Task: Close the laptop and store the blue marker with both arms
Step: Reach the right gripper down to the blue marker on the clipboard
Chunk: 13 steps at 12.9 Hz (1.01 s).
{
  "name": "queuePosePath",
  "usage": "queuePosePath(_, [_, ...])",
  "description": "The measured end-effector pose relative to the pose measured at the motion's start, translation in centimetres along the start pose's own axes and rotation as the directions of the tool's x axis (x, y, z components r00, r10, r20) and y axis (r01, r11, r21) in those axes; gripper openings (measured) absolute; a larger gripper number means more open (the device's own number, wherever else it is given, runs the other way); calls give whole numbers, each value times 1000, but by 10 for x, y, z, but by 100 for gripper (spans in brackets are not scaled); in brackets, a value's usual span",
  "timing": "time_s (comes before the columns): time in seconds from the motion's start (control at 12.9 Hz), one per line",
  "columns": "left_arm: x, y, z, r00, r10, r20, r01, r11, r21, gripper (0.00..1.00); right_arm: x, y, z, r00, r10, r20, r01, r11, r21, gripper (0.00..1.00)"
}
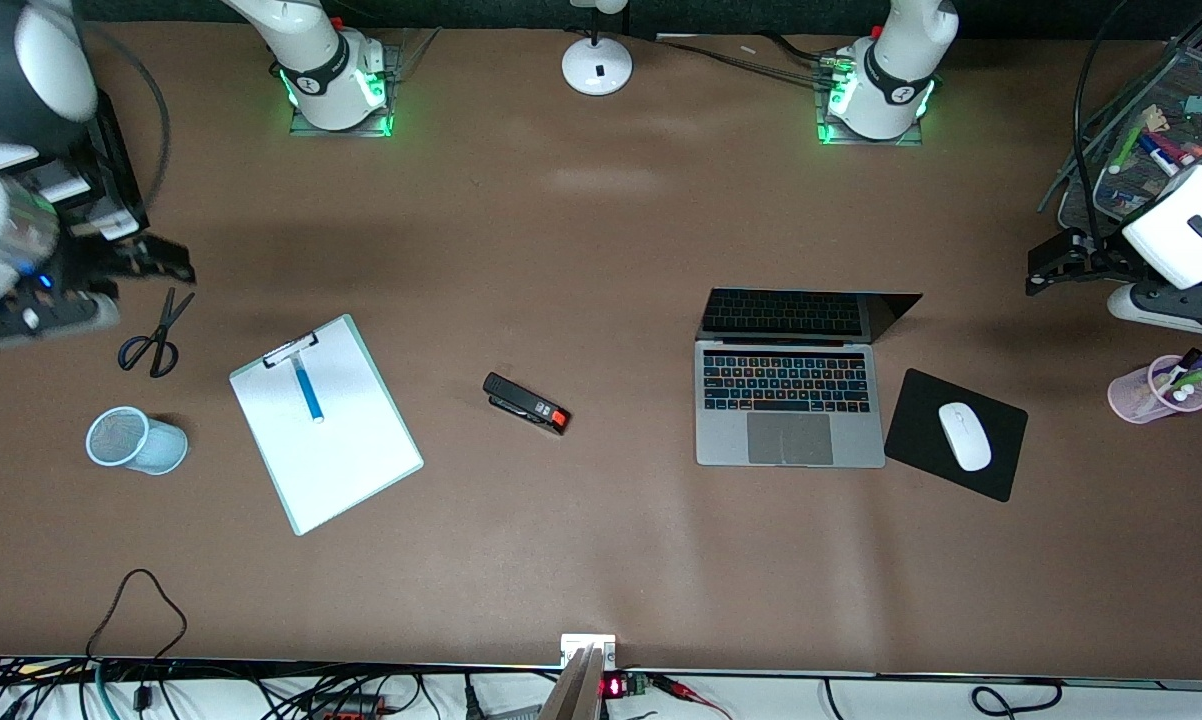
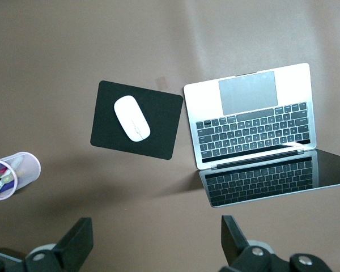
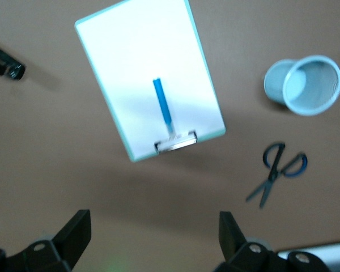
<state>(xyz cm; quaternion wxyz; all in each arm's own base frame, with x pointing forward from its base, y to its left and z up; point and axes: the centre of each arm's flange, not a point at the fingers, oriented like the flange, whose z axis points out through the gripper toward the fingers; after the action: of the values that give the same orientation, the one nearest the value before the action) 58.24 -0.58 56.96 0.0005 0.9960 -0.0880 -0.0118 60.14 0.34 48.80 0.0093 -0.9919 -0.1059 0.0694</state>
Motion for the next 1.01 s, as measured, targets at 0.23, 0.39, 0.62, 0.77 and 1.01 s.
queuePosePath(0.23, [-1,1,1,1000,1,12,-1,1000,-2,100,30,5,50,999,-33,-13,32,999,-13,96])
queuePosePath(0.39, [-2,1,2,1000,1,20,-1,1000,-3,100,48,7,85,989,-149,-17,149,989,-23,88])
queuePosePath(0.62, [-2,2,2,1000,4,24,-4,1000,-4,100,70,9,141,967,-251,-45,249,967,-48,82])
queuePosePath(0.77, [-3,3,3,999,4,34,-4,1000,-6,100,76,1,177,956,-282,-80,276,958,-72,72])
queuePosePath(1.01, [-5,3,8,998,5,64,-4,1000,-11,100,81,-7,221,942,-319,-100,310,946,-93,65])
